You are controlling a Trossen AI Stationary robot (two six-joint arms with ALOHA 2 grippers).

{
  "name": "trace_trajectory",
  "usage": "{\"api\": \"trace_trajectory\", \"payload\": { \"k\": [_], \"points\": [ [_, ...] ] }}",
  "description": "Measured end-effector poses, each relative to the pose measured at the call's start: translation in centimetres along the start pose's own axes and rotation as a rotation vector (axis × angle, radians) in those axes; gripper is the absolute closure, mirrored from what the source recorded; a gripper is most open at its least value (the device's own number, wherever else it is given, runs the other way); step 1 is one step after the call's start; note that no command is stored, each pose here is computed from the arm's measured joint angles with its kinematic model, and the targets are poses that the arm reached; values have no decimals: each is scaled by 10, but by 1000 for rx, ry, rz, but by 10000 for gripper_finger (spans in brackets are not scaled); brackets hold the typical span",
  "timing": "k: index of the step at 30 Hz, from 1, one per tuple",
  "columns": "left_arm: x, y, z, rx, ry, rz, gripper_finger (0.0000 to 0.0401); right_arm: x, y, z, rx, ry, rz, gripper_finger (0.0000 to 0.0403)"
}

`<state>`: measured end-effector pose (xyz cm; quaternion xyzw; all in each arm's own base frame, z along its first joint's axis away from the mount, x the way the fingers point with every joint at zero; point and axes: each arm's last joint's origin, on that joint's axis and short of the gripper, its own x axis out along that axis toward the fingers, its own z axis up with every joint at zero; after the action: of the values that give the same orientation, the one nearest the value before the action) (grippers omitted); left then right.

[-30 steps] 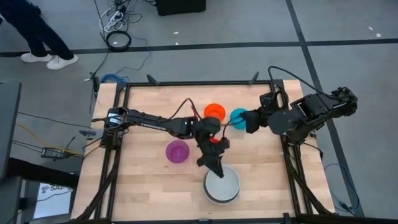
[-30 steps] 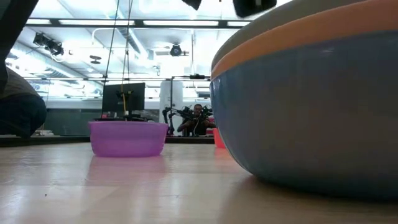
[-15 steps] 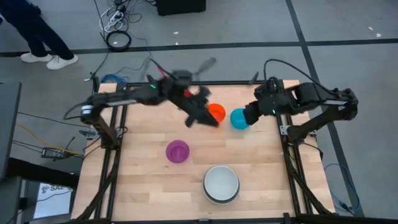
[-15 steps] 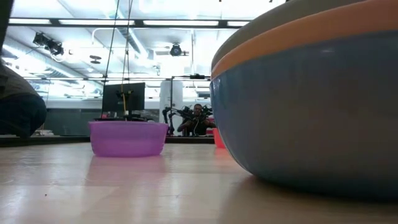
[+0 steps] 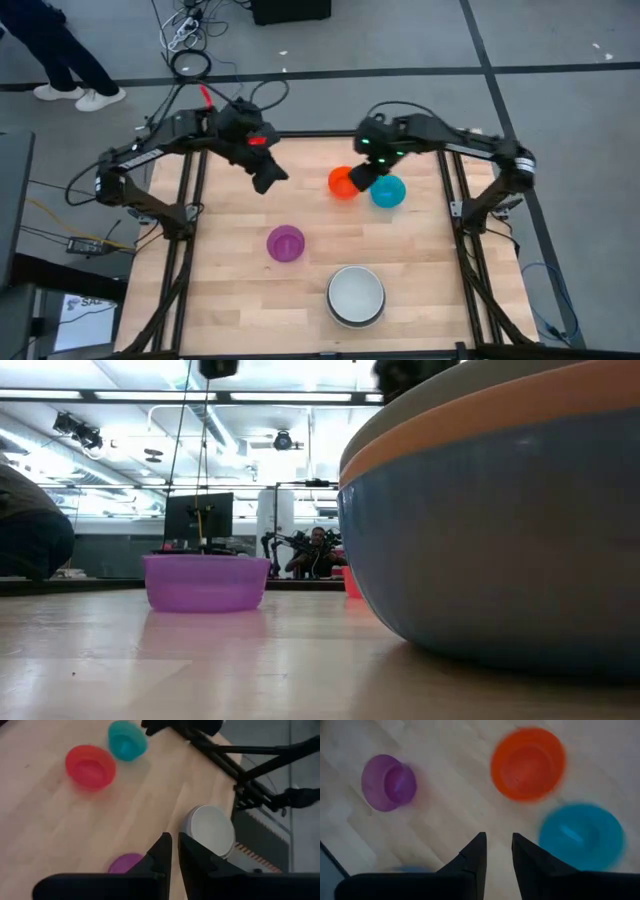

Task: Nest bowls inside each other
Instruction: Stack the orange bowl on top of the white bowl

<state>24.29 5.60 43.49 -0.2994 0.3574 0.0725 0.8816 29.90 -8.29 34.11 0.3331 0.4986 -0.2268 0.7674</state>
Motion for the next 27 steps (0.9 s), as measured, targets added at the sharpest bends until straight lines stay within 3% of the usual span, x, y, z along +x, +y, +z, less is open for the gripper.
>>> {"api": "trace_trajectory", "payload": {
  "k": [6, 14, 21, 27],
  "points": [
    [-14, -2, -4, -41, -52, 28, 360, 56, -7, 35, -84, 41, 58, 281],
    [-17, -1, -5, -50, -92, 87, 360, 113, -18, 45, -85, 178, 31, 230],
    [-15, 1, -3, -49, -110, 140, 360, 146, -18, 44, -151, 235, -4, 224],
    [-15, 2, -3, -36, -127, 176, 360, 155, -13, 43, -200, 237, 11, 226]
  ]
}}
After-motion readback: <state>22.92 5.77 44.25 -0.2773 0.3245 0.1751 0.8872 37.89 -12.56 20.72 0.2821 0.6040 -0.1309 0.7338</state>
